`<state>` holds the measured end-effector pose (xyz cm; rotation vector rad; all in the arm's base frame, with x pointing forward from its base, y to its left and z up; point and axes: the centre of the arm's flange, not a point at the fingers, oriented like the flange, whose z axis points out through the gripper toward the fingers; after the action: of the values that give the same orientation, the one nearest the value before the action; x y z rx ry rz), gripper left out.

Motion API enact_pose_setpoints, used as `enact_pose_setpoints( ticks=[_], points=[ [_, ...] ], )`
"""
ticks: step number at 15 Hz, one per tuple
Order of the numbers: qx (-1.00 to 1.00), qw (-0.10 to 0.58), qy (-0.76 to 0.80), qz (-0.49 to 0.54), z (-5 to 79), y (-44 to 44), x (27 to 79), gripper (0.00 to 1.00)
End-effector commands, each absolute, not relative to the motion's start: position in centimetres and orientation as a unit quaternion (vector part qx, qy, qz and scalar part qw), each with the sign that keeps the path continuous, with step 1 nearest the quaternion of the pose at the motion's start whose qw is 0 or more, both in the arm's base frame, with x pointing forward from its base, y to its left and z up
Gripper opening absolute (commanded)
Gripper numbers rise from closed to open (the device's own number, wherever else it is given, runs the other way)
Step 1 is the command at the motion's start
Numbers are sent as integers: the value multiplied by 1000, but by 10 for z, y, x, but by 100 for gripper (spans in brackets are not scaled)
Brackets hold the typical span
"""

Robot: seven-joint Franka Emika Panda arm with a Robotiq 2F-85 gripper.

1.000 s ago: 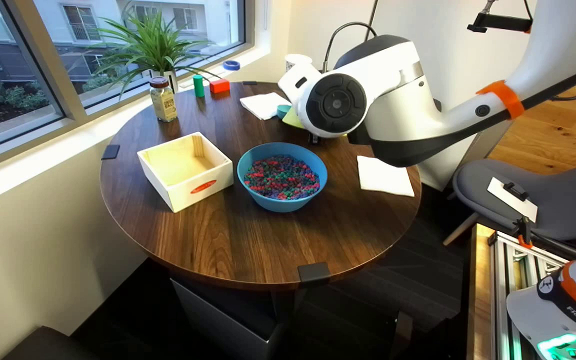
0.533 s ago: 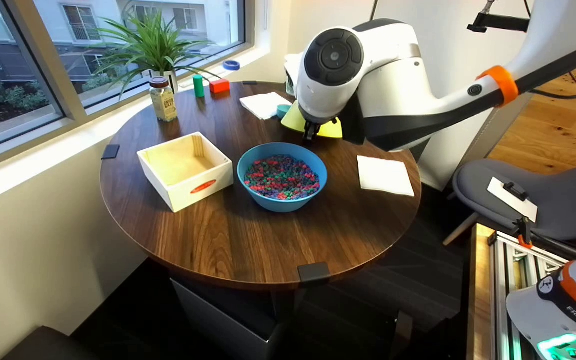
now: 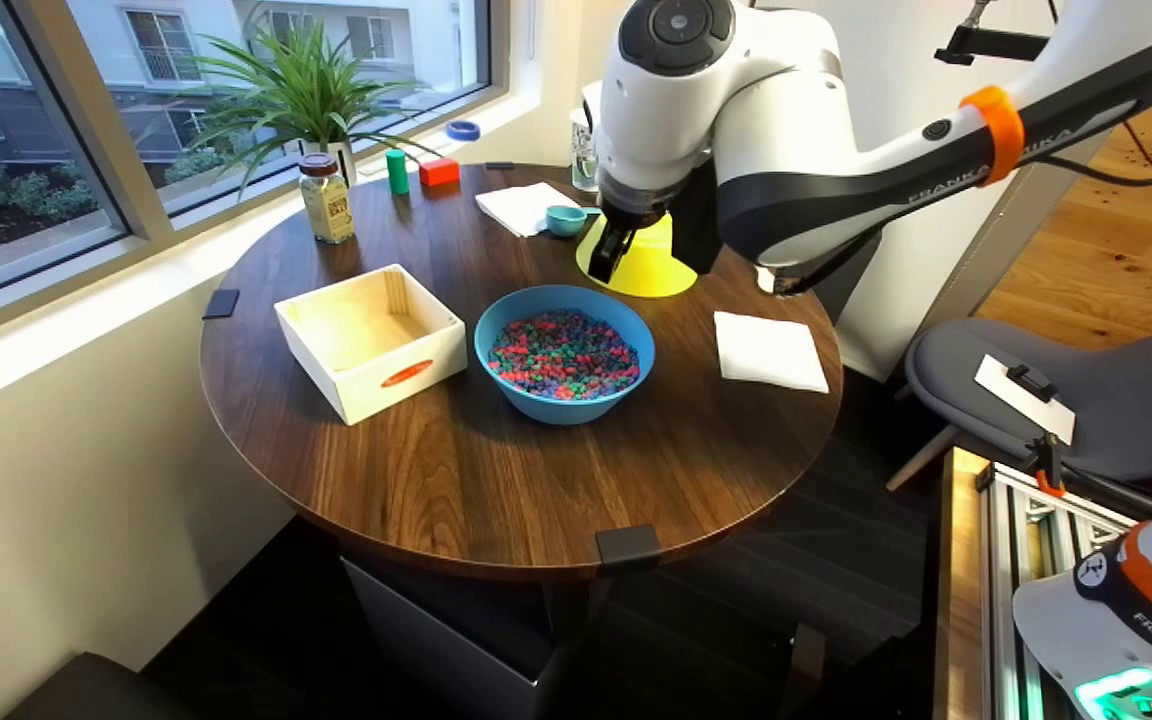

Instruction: Pick up the yellow bowl and place it upside down on the table

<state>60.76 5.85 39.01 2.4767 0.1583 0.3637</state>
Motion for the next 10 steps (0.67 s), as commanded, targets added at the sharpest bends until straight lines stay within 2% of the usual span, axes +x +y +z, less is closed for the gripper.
enact_pose_setpoints(
  ticks=[1, 10],
  points=[
    [946, 286, 41, 147, 395, 55, 610, 100],
    [928, 298, -69, 214, 470, 29, 583, 100]
  ],
)
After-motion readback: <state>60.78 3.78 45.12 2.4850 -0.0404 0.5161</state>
